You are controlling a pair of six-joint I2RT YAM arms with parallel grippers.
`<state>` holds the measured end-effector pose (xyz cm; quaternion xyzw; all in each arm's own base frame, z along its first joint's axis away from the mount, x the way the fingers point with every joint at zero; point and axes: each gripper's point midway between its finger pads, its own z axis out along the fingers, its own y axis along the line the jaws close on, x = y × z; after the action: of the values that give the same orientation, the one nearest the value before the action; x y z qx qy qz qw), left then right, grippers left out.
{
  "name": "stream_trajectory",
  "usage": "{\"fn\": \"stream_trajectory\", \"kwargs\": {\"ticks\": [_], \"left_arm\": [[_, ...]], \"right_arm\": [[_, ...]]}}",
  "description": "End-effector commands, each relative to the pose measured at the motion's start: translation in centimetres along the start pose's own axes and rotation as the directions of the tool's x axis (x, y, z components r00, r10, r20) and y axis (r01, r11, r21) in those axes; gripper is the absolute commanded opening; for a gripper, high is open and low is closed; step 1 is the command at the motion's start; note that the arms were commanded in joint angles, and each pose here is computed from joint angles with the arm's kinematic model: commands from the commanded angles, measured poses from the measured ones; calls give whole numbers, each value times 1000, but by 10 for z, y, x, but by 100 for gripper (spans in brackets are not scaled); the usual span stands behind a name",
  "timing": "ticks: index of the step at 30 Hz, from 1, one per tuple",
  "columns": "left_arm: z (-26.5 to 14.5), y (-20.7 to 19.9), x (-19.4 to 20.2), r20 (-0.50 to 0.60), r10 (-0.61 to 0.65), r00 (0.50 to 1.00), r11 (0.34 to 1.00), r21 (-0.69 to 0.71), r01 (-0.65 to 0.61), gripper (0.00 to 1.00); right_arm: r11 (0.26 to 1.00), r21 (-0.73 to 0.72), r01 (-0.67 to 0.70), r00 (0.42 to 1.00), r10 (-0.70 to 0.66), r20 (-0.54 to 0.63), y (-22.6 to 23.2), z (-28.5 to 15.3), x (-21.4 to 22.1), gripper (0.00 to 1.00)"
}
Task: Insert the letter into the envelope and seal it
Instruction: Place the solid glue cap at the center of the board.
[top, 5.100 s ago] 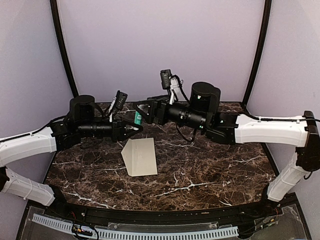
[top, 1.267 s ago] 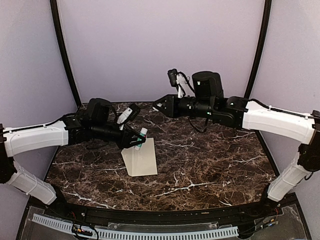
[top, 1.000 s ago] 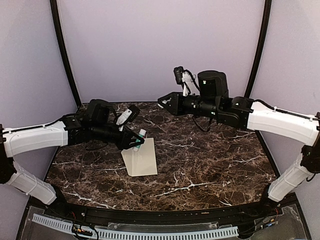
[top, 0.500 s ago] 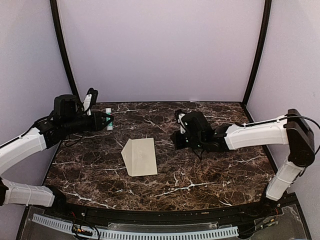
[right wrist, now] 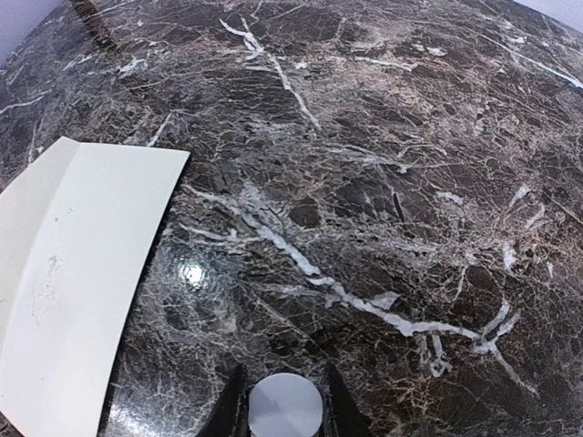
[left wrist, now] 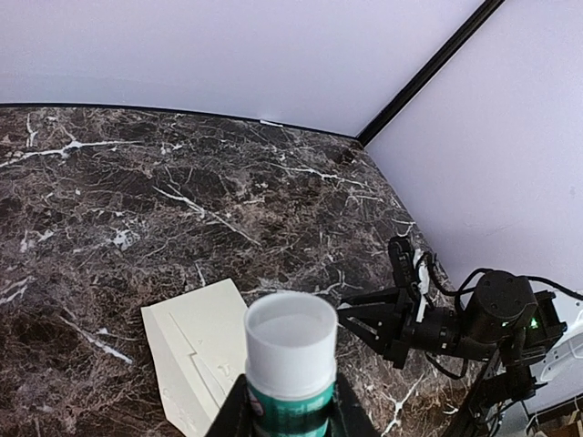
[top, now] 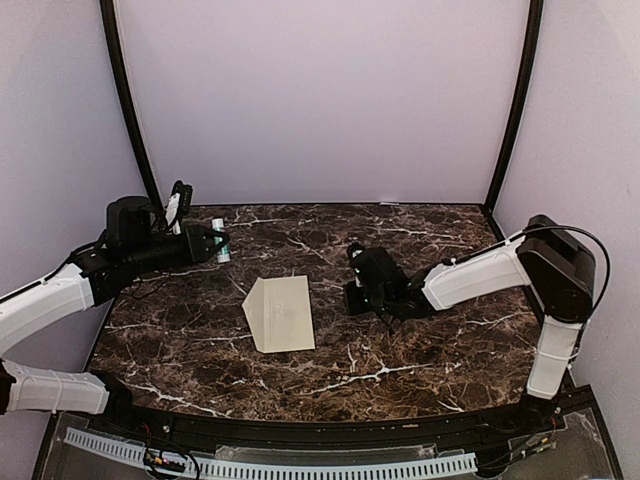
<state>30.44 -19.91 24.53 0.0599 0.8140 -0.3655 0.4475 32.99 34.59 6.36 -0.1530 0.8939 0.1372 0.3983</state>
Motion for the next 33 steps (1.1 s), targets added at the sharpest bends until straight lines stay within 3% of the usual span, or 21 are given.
{"fn": "stream_trajectory", "kwargs": {"ticks": [1,7,15,22,28,33], "left_arm": [[-2,-12,-9,37,-20,999,997,72,18,0],[1,-13,-10,41,-28,999,996,81,25,0],[1,-14,-12,47,-31,998,996,87,26,0],[-6,-22,-23,95,-27,995,993,114,16,0],[-23,-50,-47,213,-39,976,970,244,-15,0],[-42,-89,-54,283,-19,959,889,443,-113,0]], "right_arm": [[999,46,-12,999,11,30,-7,8,-7,13],[998,61,-8,1000,8,7,-10,14,3,17],[998,63,-16,1000,16,7,-10,11,2,43],[998,38,-43,998,41,50,-6,-9,-22,55],[959,-284,4,972,63,225,53,-90,-99,68],[793,-593,143,952,53,300,127,-157,-135,72]]}}
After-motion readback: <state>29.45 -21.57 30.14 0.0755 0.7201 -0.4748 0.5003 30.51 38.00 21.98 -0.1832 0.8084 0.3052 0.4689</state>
